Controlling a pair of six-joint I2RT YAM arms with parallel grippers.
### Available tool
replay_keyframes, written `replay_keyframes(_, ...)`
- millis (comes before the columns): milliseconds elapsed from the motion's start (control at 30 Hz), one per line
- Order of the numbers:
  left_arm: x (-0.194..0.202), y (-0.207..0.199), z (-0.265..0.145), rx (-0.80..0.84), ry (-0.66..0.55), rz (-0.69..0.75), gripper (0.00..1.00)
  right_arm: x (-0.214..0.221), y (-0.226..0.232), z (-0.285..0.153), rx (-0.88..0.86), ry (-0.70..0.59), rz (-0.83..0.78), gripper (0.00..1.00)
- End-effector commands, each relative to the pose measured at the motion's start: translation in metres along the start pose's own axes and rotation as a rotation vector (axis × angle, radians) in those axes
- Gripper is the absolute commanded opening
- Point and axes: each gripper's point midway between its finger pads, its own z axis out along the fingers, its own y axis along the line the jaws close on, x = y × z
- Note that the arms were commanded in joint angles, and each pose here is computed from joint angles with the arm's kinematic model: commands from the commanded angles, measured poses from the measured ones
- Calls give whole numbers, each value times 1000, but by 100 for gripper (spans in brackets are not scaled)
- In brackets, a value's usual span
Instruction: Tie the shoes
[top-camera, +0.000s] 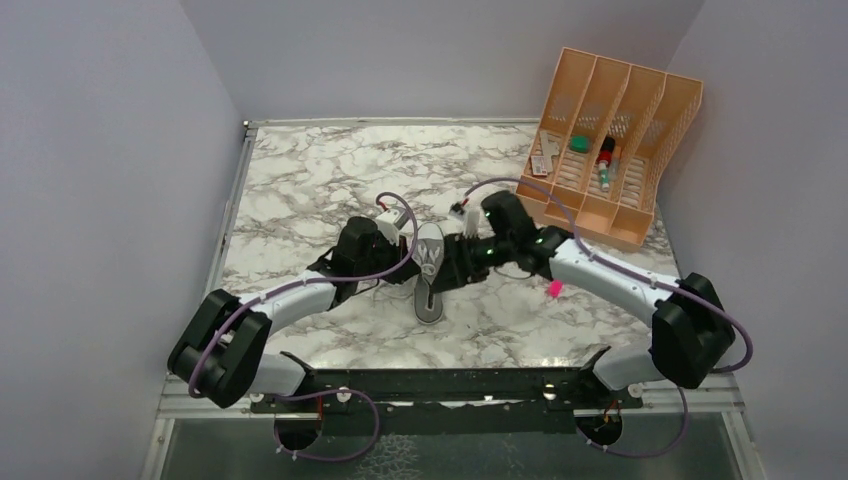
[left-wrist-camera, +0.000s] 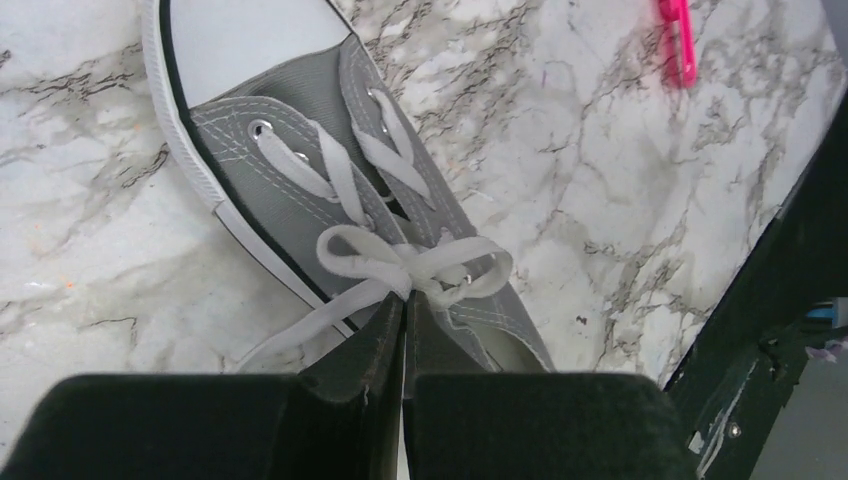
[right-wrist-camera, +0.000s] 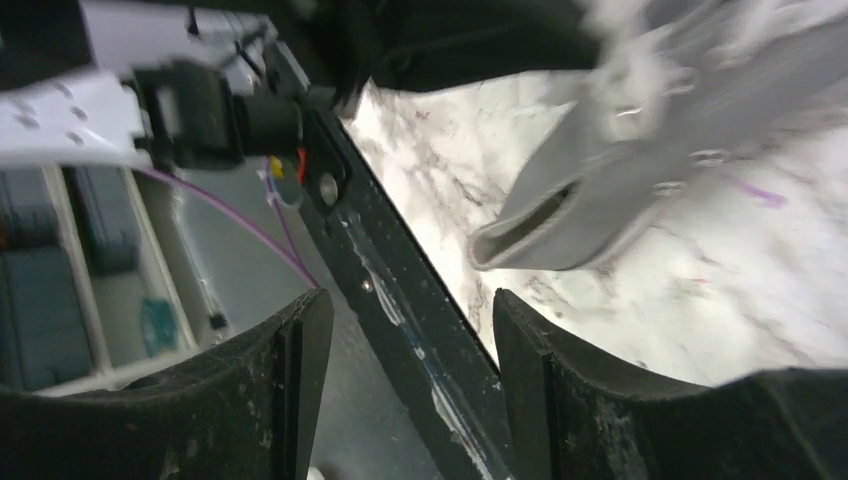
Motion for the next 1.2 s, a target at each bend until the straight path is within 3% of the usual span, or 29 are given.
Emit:
replay_keyframes(0, 1, 2, 3, 16, 58, 9, 4, 9, 37, 44, 36, -115, -196, 63)
replay_keyframes(133, -2, 5, 1, 14, 52, -16, 4, 16, 67, 70, 108, -281, -362, 61)
replay_keyframes(267, -3, 14, 3, -8, 89, -34, 4, 12, 66, 99, 202, -374, -448, 60)
replay_keyframes(433, -1, 21, 8, -32, 160, -43, 4, 13, 50, 137, 300, -367, -459, 59)
replay_keyframes(1033, 3, 35, 21, -11, 307, -49, 4, 8, -10, 202, 529, -431, -407, 58)
replay_keyframes(1167, 5, 34, 22, 6, 308, -57, 4, 14, -16, 215, 552, -397, -416, 53)
